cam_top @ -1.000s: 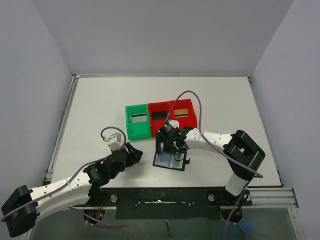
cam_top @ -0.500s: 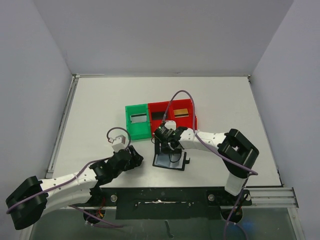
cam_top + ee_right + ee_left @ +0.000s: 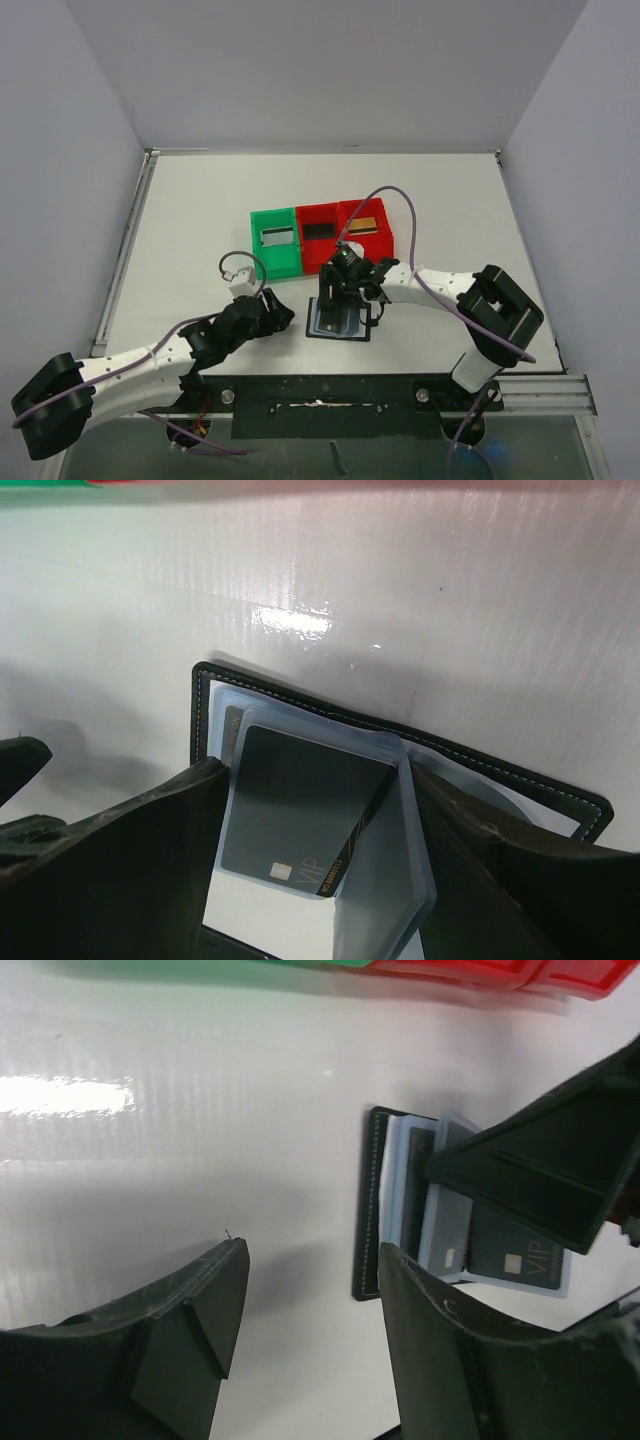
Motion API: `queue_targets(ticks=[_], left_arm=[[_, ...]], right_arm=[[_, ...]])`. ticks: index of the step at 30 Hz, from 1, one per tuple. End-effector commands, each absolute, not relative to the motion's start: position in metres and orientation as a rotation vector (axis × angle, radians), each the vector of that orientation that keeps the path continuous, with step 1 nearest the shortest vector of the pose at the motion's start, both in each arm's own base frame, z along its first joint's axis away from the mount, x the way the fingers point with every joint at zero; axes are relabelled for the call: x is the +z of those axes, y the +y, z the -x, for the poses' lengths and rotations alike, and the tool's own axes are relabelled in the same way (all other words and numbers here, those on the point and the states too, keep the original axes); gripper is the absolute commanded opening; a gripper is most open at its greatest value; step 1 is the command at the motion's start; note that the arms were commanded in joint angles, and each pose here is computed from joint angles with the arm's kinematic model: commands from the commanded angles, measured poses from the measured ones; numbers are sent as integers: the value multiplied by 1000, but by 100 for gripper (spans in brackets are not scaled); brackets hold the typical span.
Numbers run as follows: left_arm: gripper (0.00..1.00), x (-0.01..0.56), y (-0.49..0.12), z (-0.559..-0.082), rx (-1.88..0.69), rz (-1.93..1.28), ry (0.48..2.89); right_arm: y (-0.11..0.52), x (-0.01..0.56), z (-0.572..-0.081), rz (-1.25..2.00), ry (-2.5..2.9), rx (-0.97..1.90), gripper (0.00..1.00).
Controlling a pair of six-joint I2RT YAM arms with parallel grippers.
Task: Take the credit cards out of the card holder
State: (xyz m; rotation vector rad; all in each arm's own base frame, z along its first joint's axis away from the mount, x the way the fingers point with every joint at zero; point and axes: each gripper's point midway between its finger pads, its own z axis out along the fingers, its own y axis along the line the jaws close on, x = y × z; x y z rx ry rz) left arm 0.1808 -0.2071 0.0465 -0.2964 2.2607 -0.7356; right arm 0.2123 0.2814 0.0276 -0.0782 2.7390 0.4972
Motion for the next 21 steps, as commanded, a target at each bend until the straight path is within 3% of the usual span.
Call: queue_targets(ticks=[1, 10, 21], left_arm=[[53, 100, -240, -195, -917, 220, 2126], [53, 140, -287, -182, -1179, -22, 2020], [52, 142, -351, -162, -1321, -240, 1991]], right_arm=[[292, 39, -212, 124, 2697, 606, 65], [290, 42, -214, 87, 2670, 673, 66], [285, 46, -214, 59, 2660, 731, 70]])
